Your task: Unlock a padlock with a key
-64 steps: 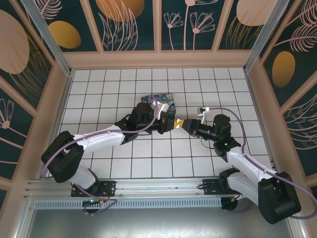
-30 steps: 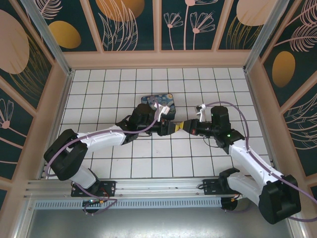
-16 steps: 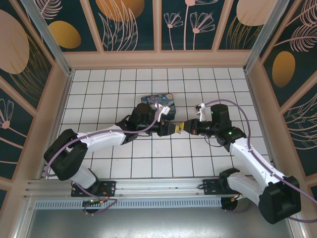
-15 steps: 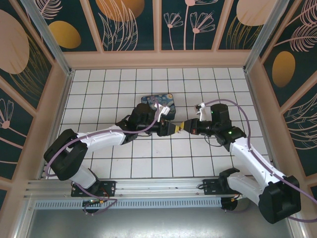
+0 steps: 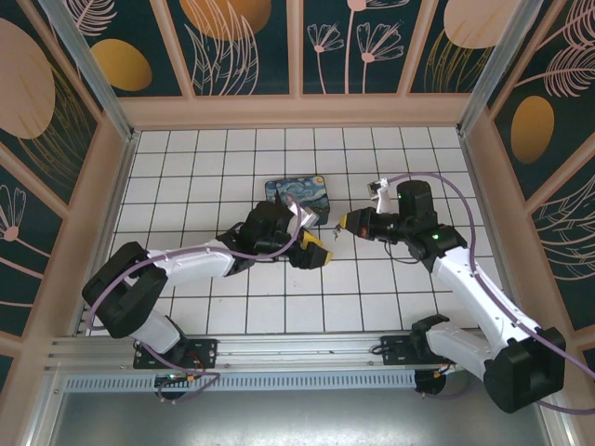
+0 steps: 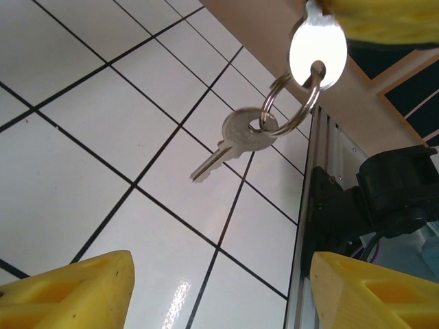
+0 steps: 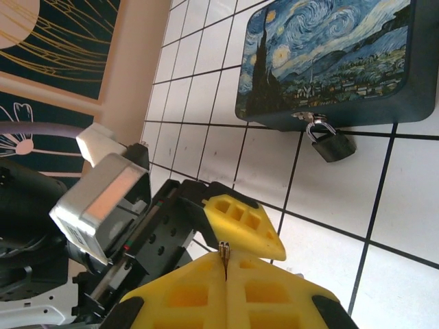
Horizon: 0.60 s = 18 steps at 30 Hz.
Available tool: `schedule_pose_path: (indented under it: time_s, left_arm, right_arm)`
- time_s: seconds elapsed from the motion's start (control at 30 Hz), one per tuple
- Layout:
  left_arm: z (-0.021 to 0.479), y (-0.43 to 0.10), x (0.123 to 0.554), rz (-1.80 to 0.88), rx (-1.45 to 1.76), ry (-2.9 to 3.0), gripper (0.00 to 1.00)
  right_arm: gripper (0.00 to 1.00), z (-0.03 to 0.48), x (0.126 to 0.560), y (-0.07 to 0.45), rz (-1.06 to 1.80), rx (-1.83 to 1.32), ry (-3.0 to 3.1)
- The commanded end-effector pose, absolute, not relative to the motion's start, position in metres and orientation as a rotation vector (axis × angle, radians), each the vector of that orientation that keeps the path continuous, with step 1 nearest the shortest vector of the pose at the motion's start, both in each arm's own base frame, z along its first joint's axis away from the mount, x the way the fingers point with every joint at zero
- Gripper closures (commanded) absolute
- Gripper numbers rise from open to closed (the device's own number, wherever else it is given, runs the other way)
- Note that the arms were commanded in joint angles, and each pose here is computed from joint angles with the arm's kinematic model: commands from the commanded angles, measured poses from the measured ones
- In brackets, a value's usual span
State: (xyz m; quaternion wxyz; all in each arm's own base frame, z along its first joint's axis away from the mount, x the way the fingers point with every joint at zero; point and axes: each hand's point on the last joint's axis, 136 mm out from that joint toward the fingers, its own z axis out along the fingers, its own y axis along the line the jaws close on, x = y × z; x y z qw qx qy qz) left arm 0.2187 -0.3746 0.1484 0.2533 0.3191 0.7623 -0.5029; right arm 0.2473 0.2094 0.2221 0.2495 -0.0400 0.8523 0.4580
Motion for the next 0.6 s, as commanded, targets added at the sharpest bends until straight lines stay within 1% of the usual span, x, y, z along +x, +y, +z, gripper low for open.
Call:
schedule_pose_path:
  time_s: [0.0, 0.1, 0.2, 0.57]
  left_arm:
    - [0.156, -0.382, 0.232, -1.327, 0.905, 1.997, 0.32]
    - [0.159, -0.383, 0.237, -1.311, 0.893, 1.966, 0.36]
    - [0.162, -0.384, 0.243, -1.286, 0.874, 1.943, 0.37]
    - [0.176, -0.394, 0.238, -1.365, 0.934, 1.823, 0.36]
  right_arm:
    - [0.98, 0.231, 0.252, 0.208, 1.243, -0.044, 2.337]
    - [0.98, 0.234, 0.253, 0.208, 1.255, -0.021, 2.339]
    - [0.98, 0.237, 0.253, 0.209, 1.275, 0.001, 2.34]
    - [0.96, 0.243, 0.247, 0.216, 1.359, 0.014, 2.336]
